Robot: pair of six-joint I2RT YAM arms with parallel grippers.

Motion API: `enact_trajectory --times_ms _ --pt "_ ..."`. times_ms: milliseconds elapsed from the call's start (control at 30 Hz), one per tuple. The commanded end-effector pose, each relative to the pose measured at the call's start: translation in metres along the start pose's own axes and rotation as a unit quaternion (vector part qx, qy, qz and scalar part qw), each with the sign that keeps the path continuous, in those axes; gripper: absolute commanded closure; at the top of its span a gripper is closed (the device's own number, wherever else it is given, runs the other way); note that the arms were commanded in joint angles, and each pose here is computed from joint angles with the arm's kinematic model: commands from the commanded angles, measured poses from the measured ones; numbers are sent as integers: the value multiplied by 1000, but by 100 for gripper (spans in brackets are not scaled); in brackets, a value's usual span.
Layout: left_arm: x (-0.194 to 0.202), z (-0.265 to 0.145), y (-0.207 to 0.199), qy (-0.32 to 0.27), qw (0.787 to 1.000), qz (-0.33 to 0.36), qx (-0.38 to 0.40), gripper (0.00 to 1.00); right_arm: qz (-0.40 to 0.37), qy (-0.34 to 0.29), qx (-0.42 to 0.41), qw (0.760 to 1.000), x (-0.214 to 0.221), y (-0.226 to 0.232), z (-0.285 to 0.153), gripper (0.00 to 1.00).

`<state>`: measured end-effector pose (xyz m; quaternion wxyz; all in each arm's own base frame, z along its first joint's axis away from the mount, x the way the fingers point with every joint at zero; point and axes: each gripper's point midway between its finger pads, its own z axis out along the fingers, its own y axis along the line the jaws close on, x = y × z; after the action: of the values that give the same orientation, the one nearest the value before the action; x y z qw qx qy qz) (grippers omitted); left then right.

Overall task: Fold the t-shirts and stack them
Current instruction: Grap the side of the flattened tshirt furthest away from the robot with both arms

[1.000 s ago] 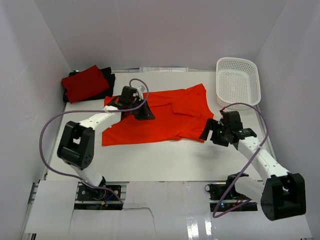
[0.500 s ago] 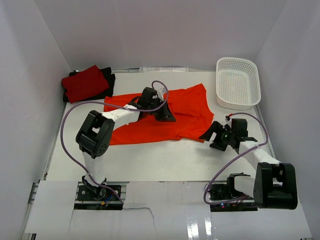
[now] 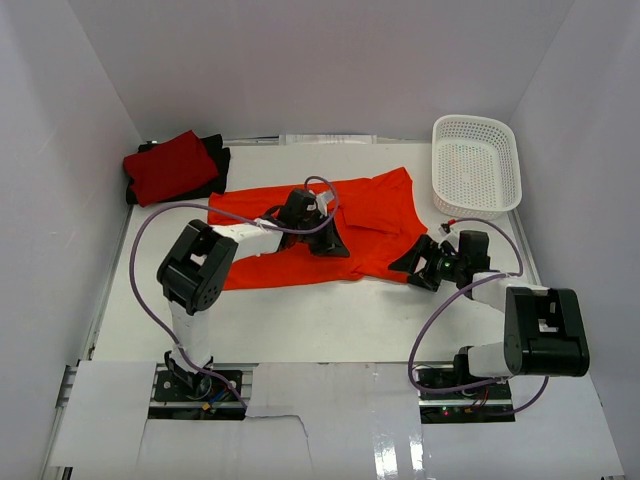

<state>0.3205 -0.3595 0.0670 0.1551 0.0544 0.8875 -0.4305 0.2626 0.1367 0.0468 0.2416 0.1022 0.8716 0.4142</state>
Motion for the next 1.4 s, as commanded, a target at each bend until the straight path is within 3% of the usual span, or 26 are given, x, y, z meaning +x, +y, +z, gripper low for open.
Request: enact_trajectory --times_ms 0,267,400,533,867,1033,1167,1267,1333,1367 --pt "2 4 6 -7 1000 3 -1 81 -11 11 4 1000 4 -8 4 8" --pt "14 19 25 13 1000 -5 -12 82 -29 20 -13 999 11 -4 2 24" --pt "16 21 26 16 1000 -5 -11 82 -25 34 -30 999 10 4 3 69" --pt "15 18 25 12 1000 -2 -13 82 -5 45 -56 997 7 20 -1 91" --pt "14 16 23 13 1000 1 -12 82 93 51 -151 983 -47 97 -15 92" --pt "12 14 20 9 1000 4 -12 82 52 7 -201 978 -120 128 0 92" --pt "10 13 17 7 1000 5 -10 82 37 -17 -213 976 -152 116 29 65" --pt "11 13 16 8 1000 6 -10 82 19 -53 -218 974 -169 108 42 66" --pt "10 13 15 7 1000 6 -9 82 -10 -83 -210 974 -180 107 44 76" --pt "11 13 14 8 1000 6 -9 82 -12 -81 -198 977 -186 107 46 76"
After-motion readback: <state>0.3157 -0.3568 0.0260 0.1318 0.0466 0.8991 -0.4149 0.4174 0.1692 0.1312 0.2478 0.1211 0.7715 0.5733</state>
